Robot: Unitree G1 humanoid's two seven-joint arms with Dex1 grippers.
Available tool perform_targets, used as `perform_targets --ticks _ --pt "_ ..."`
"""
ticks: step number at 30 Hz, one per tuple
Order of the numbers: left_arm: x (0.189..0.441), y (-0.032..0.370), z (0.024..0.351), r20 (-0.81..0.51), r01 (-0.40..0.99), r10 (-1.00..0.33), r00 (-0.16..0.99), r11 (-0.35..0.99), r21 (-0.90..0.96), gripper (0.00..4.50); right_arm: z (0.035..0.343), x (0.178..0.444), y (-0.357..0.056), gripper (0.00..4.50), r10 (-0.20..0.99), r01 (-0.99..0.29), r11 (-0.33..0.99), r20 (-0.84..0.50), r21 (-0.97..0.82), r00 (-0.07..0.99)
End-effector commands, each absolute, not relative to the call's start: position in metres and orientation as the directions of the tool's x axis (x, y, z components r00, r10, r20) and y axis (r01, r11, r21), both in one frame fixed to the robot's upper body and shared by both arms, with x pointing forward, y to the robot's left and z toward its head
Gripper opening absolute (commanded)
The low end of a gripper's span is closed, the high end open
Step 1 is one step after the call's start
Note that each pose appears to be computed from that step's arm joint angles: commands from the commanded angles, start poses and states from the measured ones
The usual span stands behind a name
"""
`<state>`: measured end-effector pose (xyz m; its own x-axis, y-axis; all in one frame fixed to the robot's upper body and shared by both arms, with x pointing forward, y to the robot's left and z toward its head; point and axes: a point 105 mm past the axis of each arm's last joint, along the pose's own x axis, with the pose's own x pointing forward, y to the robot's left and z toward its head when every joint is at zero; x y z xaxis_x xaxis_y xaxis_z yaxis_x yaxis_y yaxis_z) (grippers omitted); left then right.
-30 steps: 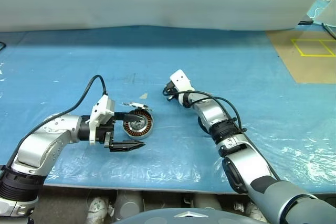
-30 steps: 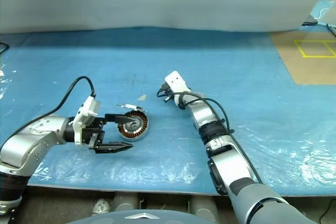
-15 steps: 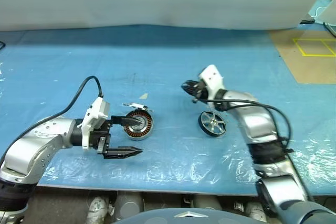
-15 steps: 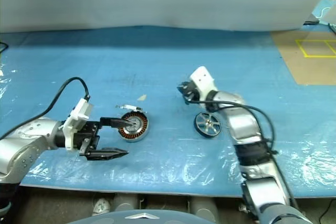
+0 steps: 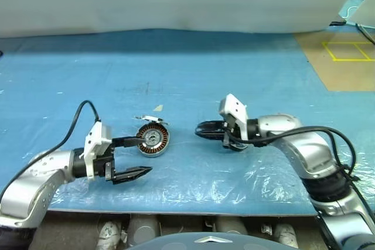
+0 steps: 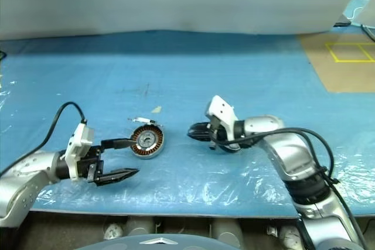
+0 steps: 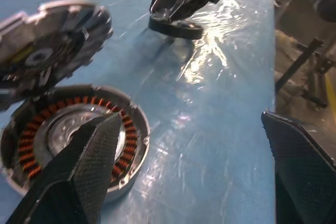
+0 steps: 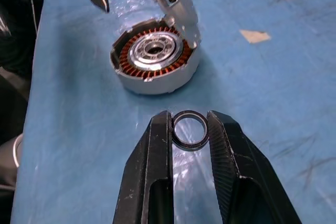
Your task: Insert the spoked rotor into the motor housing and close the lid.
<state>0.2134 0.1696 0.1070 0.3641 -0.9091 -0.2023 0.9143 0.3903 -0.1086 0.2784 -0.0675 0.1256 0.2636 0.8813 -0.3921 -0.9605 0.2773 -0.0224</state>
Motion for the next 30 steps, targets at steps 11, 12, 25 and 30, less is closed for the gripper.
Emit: perform_targets --ticks 11,12,25,30 --pt "0.226 0.214 0.125 -0.158 0.788 -0.775 0.612 0.615 0.038 4.50 0.106 0.288 -0.018 0.56 0.896 -0.991 0.126 -0.435 0.052 0.092" --pt "0.226 0.213 0.125 -0.158 0.789 -0.776 0.611 0.613 0.039 4.50 0.104 0.289 -0.014 0.56 0.894 -0.991 0.128 -0.438 0.046 0.095" --pt "0.232 0.206 0.124 -0.164 0.816 -0.802 0.574 0.577 0.031 4.50 0.110 0.285 0.020 0.56 0.911 -0.994 0.095 -0.398 -0.056 0.110" --pt "0.234 0.204 0.121 -0.163 0.822 -0.809 0.564 0.569 0.022 4.50 0.108 0.292 0.034 0.56 0.909 -0.987 0.139 -0.386 -0.081 0.159"
